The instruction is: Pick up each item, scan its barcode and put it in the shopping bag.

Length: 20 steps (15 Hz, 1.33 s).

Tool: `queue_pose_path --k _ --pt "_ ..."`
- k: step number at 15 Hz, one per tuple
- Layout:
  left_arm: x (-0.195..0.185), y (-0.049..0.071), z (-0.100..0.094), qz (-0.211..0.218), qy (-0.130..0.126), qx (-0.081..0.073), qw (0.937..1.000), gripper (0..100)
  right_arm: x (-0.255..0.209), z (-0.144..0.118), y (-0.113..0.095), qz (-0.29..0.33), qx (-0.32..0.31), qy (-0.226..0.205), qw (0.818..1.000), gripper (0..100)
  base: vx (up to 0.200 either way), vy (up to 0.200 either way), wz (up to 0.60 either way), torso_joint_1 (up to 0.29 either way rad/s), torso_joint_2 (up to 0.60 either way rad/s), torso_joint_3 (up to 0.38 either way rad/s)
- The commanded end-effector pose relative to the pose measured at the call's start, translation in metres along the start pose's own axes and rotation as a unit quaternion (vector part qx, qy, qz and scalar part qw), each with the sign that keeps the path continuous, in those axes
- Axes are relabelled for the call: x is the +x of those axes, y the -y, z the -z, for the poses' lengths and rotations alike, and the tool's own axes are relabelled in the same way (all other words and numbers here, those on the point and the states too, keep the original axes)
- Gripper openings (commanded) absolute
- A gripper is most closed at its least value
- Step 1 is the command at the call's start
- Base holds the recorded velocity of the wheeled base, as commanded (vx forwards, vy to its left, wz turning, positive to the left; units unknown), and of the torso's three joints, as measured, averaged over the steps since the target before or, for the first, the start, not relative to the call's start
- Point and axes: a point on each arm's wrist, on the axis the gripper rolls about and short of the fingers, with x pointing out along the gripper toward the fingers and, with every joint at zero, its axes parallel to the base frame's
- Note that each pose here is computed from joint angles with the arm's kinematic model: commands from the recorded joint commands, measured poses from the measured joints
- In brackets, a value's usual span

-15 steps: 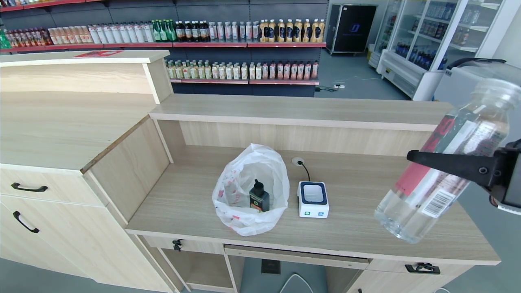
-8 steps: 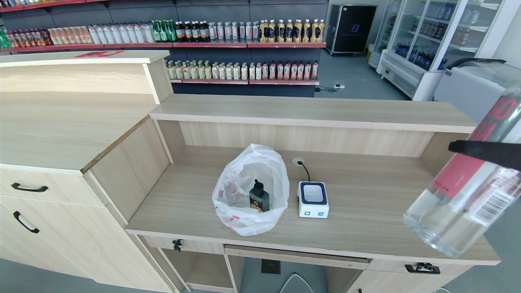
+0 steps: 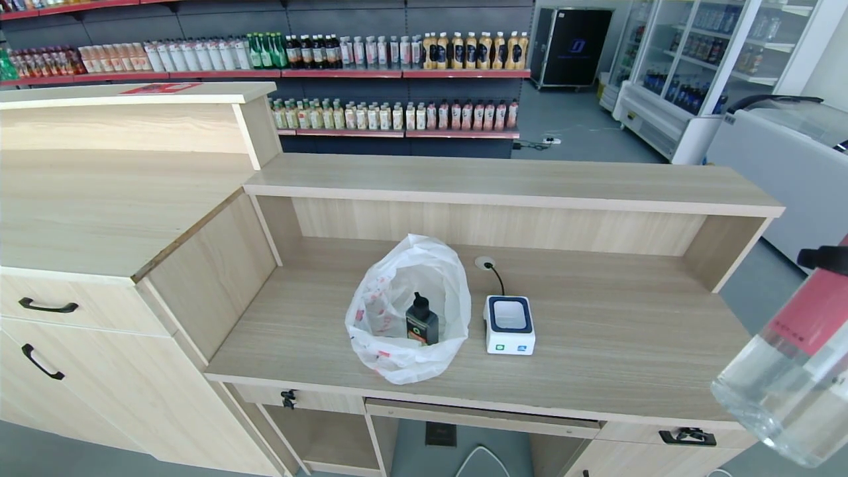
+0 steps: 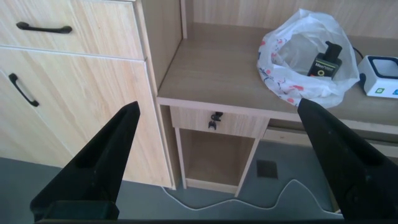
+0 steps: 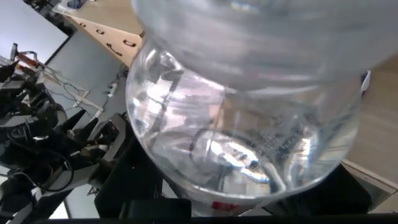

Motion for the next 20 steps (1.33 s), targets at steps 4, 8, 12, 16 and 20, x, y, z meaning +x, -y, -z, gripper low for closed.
queue_pose_path --k 4,8,12,16,20 --pt "0.000 0.000 0.000 -0.001 0.000 0.000 1.0000 100 -0.004 -0.010 -0.007 -0.014 0.014 0.022 1.000 0 0.000 0.000 0.00 0.000 0.00 0.000" --pt "0.000 0.000 0.000 -0.001 0.000 0.000 1.0000 100 0.001 -0.014 -0.009 -0.025 0.031 0.017 0.999 0 0.000 0.000 0.00 0.000 0.00 0.000" --pt "0.000 0.000 0.000 -0.001 0.000 0.000 1.0000 100 0.000 -0.014 -0.009 -0.025 0.032 0.018 0.999 0 0.000 0.000 0.00 0.000 0.00 0.000" --pt "0.000 0.000 0.000 0.000 0.000 0.000 1.0000 100 -0.002 -0.013 -0.009 -0.026 0.032 0.018 0.999 0 0.000 0.000 0.00 0.000 0.00 0.000" --pt "0.000 0.000 0.000 -0.001 0.000 0.000 1.0000 100 -0.002 -0.012 -0.009 -0.026 0.039 0.017 0.999 0 0.000 0.000 0.00 0.000 0.00 0.000"
